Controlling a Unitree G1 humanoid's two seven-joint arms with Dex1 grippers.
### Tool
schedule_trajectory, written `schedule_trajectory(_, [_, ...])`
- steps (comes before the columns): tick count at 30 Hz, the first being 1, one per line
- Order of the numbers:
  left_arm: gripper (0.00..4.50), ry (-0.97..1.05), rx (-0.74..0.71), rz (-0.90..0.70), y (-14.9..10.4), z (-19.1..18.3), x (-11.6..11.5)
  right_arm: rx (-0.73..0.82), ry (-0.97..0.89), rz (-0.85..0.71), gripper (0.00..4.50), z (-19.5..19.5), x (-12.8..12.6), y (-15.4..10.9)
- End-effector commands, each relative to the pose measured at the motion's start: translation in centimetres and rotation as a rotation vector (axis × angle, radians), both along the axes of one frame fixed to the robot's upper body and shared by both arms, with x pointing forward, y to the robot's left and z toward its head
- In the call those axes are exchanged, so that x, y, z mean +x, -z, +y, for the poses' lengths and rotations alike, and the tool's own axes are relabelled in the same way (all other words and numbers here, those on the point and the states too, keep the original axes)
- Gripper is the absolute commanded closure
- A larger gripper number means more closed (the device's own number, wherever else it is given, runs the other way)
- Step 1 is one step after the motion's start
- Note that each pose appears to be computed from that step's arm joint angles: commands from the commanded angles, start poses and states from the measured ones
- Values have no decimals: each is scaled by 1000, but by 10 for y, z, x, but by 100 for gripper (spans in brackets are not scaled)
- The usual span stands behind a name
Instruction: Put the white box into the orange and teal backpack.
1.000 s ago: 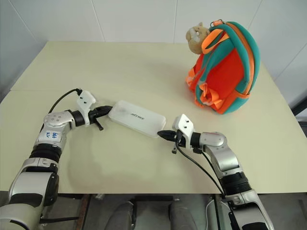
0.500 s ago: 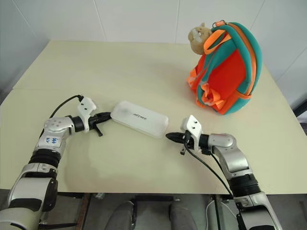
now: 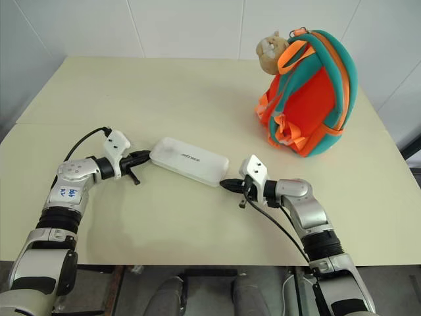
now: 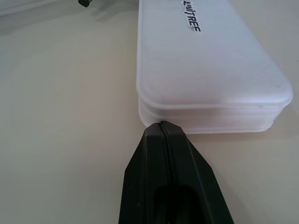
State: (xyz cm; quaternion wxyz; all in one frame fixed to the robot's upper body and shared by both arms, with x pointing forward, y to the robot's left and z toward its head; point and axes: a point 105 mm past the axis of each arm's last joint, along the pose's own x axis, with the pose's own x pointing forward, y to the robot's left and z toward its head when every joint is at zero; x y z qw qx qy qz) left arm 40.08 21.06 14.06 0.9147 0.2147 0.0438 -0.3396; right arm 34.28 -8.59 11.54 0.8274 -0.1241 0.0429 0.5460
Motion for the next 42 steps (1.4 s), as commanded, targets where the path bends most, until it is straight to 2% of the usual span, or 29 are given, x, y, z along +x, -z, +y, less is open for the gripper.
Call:
schedule_trajectory(1, [445, 35, -21, -50, -13, -10, -3, 17, -27, -56, 449, 3, 0, -14])
schedule_trajectory(8, [445, 143, -33, 7, -1, -36, -18, 5, -35, -60, 449, 1, 2, -14])
schedule_trajectory(19, [445, 268, -50, 100, 6, -64, -67, -63, -10, -64, 449, -31, 10, -17])
schedule_trajectory(24, [445, 209, -46, 93, 5, -58, -69, -72, -24, -50, 449, -36, 7, -16])
schedule_trajectory(31, [445, 157, -76, 148, -3, -33, -89, -67, -60, -12, 449, -46, -9, -31])
schedule_trajectory(32, [449, 126, -99, 169, -5, -25, -90, -67, -63, 6, 433, -51, -12, -37])
schedule_trajectory(35, [392, 71, -145, 217, -9, -9, -91, -80, -78, 25, 359, -58, -18, -49])
schedule_trajectory(38, [296, 58, -226, 308, -11, 2, -93, -99, -82, 34, 251, -62, -19, -58])
schedule_trajectory(42, [169, 50, -508, 499, -16, -3, -80, -149, -17, 35, 117, -71, 2, -53])
